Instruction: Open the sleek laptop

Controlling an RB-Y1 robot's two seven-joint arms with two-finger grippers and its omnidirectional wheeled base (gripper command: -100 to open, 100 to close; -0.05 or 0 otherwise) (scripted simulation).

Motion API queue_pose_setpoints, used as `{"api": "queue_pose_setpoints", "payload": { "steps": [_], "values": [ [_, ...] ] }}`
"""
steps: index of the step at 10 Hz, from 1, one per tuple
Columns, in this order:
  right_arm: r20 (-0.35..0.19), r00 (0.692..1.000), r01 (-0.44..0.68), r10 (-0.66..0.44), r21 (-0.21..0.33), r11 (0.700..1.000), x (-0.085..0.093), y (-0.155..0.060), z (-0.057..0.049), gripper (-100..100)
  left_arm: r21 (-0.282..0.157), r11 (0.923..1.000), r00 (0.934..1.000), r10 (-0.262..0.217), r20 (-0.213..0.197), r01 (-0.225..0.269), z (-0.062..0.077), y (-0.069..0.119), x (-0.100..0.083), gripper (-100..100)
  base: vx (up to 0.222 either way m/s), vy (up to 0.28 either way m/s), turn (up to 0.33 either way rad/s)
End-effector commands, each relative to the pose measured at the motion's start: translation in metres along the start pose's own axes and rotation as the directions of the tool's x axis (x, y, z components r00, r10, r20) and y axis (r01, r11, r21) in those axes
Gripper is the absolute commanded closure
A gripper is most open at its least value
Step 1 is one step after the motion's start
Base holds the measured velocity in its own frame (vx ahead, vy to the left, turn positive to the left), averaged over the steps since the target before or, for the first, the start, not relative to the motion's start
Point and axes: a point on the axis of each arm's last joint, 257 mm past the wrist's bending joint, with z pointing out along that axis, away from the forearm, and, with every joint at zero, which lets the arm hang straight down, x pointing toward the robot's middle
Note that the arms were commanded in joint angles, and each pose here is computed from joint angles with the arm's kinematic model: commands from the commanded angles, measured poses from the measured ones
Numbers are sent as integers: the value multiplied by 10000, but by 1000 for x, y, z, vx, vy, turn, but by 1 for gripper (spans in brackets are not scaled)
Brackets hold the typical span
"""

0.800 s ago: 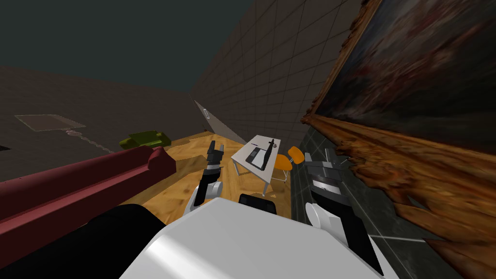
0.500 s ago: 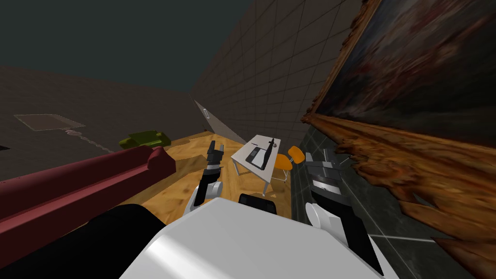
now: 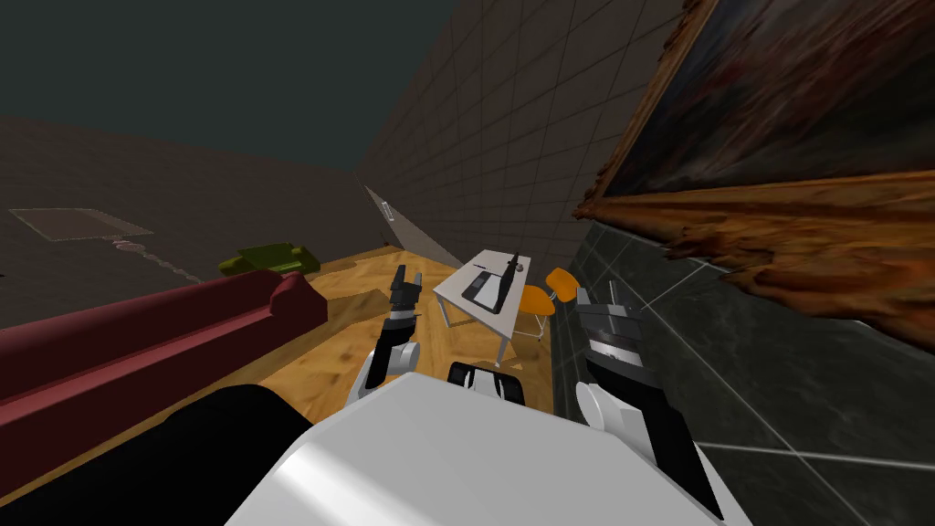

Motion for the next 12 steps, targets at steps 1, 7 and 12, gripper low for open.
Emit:
{"api": "queue_pose_setpoints", "payload": {
  "steps": [1,7,12],
  "values": [
    [0,10000,0,0,0,10000,0,0,0,0,0,10000,10000,0,0,0,0,0,0,0,0,0,0],
    [-1248,9576,2675,-2597,506,9622,-13,-7,-10,-100,-7,10000,10000,-2,2,2,0,0,0,0,-3,50,-22],
    [-2717,7834,5894,-5590,393,8069,-34,-7,-21,-100,-7,10000,10000,-2,2,2,0,0,0,0,-19,87,-39]
  ]
}}
